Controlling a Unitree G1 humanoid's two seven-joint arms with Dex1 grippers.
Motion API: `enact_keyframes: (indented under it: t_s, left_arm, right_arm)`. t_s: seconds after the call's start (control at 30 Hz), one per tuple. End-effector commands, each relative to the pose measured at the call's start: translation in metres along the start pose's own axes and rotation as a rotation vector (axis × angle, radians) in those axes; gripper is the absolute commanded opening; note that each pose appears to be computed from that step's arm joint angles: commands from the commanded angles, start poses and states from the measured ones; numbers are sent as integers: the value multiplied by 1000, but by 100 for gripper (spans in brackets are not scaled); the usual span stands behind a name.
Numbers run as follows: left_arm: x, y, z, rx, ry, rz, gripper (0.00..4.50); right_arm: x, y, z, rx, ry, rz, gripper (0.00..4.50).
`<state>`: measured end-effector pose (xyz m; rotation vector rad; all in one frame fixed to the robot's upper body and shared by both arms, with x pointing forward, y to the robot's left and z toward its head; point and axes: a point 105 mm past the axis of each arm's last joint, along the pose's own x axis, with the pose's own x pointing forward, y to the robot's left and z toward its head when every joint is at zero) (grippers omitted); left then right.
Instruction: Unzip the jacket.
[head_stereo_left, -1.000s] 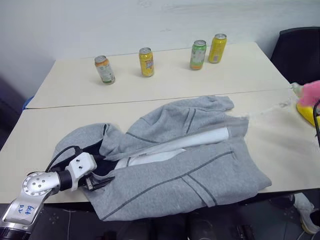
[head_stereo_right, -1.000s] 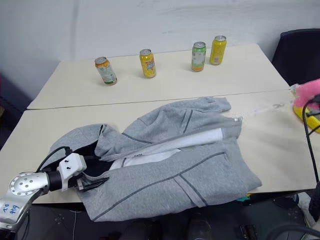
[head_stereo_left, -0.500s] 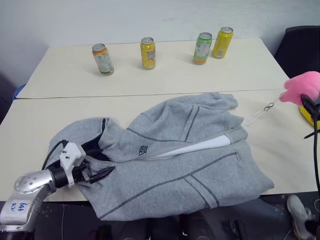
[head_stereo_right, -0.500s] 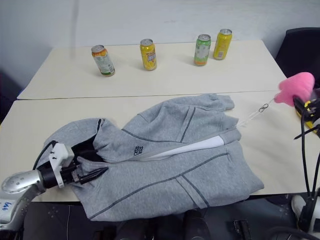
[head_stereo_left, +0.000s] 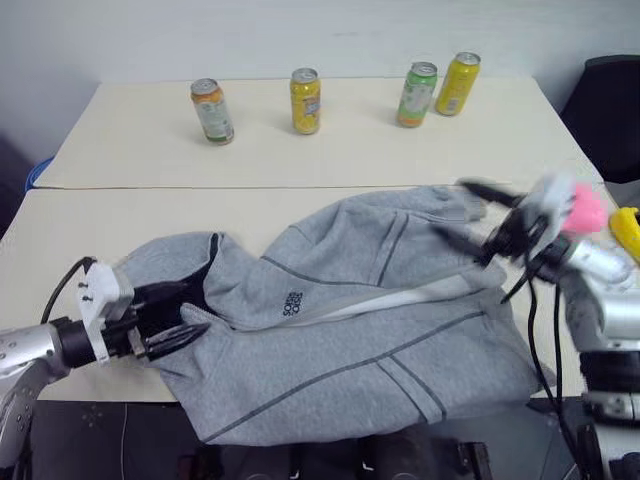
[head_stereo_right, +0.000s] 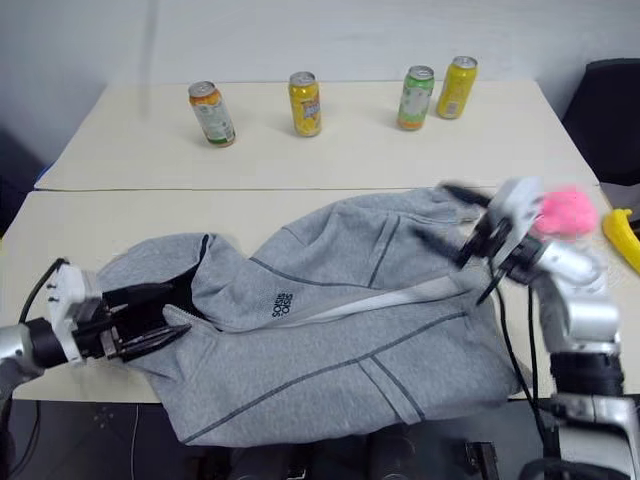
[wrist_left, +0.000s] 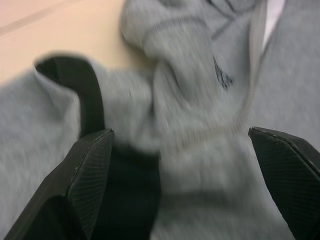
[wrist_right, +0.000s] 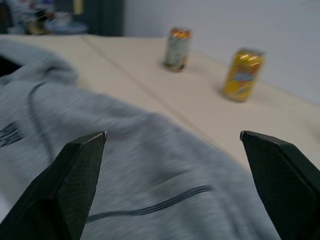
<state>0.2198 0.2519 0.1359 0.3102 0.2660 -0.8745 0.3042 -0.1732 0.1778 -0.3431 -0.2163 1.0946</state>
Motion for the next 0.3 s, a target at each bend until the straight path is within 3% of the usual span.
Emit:
enact_keyframes:
  t_s: [0.03, 0.3]
  left_arm:
    - [-16, -7, -4, 113, 40, 36, 450]
    - [-22, -20, -6, 78, -31, 170, 450]
  right_arm:
    - [-13, 30, -5, -5, 45, 170, 448]
    - [-52, 34, -24, 7, 100, 132, 448]
